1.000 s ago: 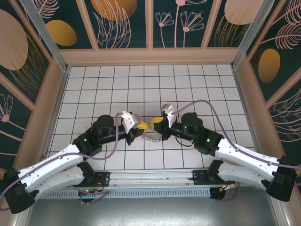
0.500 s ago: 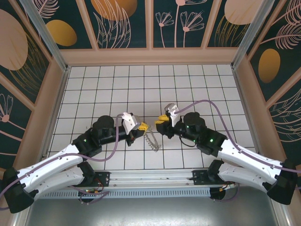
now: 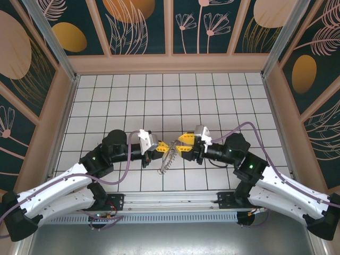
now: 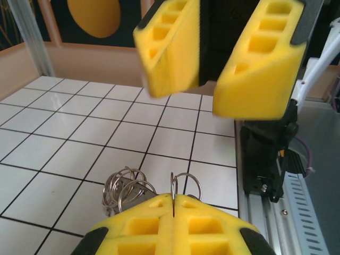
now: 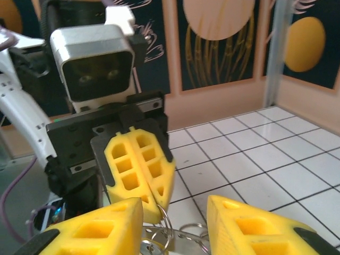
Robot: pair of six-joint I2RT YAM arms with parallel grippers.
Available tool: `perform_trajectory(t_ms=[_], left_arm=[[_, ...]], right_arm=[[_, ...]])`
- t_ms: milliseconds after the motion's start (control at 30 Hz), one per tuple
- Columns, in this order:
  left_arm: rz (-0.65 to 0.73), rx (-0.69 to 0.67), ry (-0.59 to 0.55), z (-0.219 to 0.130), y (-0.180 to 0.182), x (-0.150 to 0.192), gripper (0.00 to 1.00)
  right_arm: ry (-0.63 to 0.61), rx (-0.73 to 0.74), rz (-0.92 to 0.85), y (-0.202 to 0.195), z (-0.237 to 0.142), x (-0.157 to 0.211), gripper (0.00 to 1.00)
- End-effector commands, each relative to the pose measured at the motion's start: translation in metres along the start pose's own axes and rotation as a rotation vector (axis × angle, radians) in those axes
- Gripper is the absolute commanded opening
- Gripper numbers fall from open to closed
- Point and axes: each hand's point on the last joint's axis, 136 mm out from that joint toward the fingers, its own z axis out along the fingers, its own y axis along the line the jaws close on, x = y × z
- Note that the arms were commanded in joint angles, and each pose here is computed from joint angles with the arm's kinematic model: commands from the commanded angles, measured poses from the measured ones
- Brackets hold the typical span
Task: Put the keys on the keyring
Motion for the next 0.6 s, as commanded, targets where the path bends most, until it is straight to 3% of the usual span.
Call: perform_trajectory(t_ms=[0, 567], left_arm=[[0.062, 0.058, -0.11, -0.004, -0.012, -0.038, 0.0], [0.072, 0.134, -0.159, -0.01, -0.027, -0.046, 0.0]], right_arm=[[-0.009, -0.104, -0.049, 0.017, 0.004, 0.003, 0.38], [0.02, -0.12, -0.05, 0.018, 0.006, 0.02, 0.36]])
